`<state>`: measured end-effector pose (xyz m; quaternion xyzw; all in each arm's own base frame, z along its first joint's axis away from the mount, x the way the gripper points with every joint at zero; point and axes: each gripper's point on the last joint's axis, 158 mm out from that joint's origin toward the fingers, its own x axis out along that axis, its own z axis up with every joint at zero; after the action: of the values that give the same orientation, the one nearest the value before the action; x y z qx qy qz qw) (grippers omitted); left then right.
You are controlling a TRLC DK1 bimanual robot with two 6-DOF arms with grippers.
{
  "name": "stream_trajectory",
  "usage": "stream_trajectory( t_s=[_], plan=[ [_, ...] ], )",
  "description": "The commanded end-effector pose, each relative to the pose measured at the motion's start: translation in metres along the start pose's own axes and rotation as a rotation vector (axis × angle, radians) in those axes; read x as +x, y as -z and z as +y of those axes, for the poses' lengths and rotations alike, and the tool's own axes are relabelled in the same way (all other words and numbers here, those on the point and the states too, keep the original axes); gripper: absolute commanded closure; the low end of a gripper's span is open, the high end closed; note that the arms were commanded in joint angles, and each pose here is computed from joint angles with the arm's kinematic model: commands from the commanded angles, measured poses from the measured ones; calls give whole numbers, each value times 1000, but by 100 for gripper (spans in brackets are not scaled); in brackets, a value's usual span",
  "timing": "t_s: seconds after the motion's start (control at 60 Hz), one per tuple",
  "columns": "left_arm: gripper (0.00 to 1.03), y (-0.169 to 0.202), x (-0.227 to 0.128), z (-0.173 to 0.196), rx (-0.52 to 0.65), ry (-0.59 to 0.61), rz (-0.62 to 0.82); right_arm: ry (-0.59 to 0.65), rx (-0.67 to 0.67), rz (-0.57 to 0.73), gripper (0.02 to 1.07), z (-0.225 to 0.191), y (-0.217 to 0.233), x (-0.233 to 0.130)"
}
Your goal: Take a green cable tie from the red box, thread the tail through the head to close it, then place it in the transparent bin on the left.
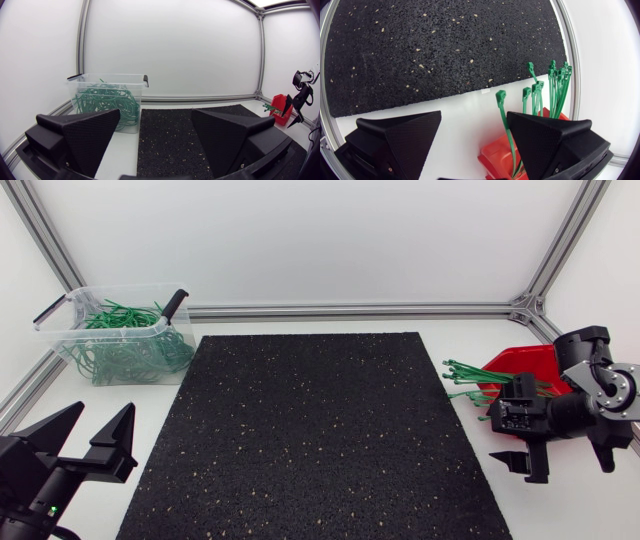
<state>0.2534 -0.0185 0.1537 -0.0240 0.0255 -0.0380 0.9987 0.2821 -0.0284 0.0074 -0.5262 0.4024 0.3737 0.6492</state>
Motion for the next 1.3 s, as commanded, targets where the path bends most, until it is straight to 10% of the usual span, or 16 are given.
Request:
stream_trajectory(
  t_s=[0.0,0.417,0.633,0.883,1.283],
  plan=[
    [4,27,2,-1,3,4,70,-29,-32,16,12,16,4,0],
    [4,27,2,0,1,2,71,89,-48,41,12,-4,9,-10],
    [4,27,2,-1,3,4,71,133,-46,90,23,-8,21,1],
    [4,27,2,-2,2,8,71,209,-49,58,74,-8,14,-7],
    [4,27,2,-2,2,10,71,369,-53,74,74,-15,18,-13]
  ],
)
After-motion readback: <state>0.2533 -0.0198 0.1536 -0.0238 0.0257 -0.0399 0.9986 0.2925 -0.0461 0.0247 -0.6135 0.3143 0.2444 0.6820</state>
